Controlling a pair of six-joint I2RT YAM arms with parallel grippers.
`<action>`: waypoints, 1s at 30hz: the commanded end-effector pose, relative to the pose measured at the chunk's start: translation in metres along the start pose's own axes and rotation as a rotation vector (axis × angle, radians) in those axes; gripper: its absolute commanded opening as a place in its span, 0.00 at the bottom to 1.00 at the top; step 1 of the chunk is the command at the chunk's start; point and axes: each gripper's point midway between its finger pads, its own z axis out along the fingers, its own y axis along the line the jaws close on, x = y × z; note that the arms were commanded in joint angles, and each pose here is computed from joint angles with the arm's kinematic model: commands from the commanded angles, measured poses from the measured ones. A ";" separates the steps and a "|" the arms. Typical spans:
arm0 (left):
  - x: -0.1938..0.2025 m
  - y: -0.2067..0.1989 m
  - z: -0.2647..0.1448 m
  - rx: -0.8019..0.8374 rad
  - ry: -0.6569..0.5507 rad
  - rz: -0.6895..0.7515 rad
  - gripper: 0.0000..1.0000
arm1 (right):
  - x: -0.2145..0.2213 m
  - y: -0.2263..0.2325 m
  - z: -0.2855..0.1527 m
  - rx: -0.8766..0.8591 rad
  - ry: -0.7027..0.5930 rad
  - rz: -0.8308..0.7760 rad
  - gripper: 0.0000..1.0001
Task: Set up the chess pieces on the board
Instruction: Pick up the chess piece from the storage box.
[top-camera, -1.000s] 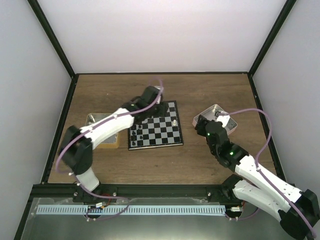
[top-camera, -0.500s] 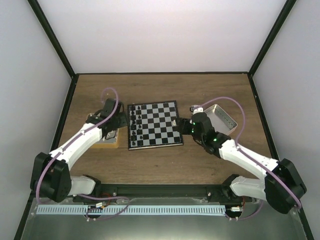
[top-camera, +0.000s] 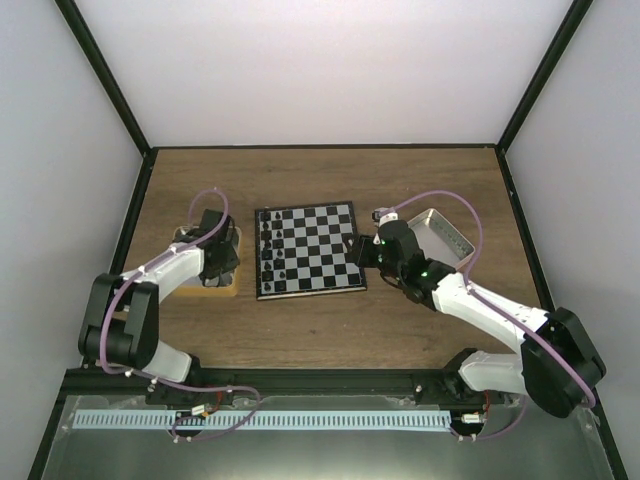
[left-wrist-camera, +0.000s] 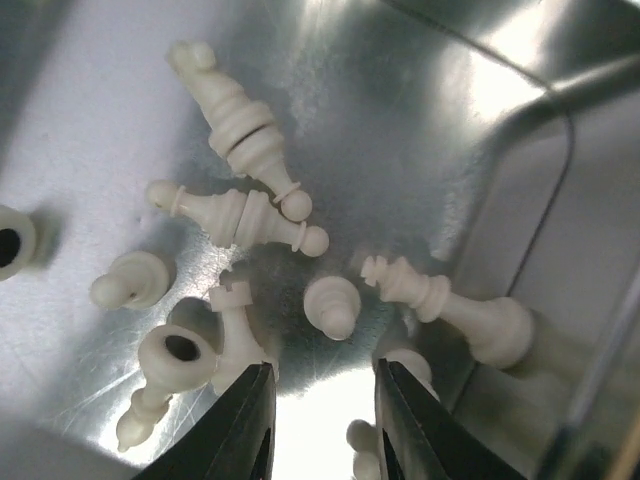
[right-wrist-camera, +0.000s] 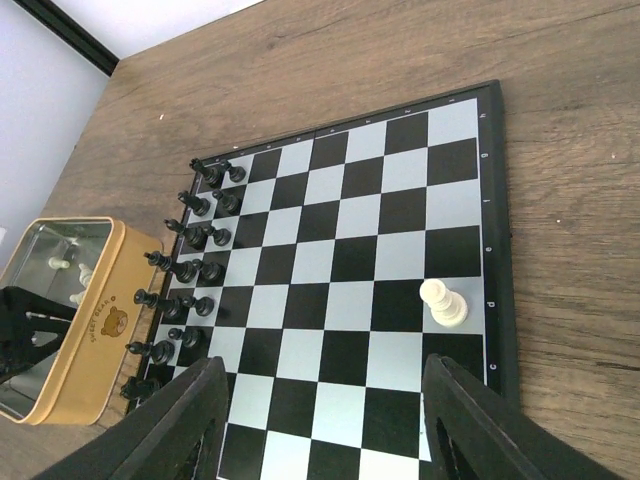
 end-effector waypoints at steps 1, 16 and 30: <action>-0.010 -0.005 0.010 -0.003 -0.006 0.025 0.29 | -0.012 0.009 -0.003 -0.025 -0.025 0.001 0.54; -0.022 -0.002 0.029 -0.057 -0.018 0.040 0.19 | -0.012 0.002 -0.002 0.006 -0.033 -0.019 0.52; -0.059 -0.020 -0.045 0.057 -0.160 0.029 0.12 | -0.021 -0.005 -0.010 0.038 -0.101 0.023 0.52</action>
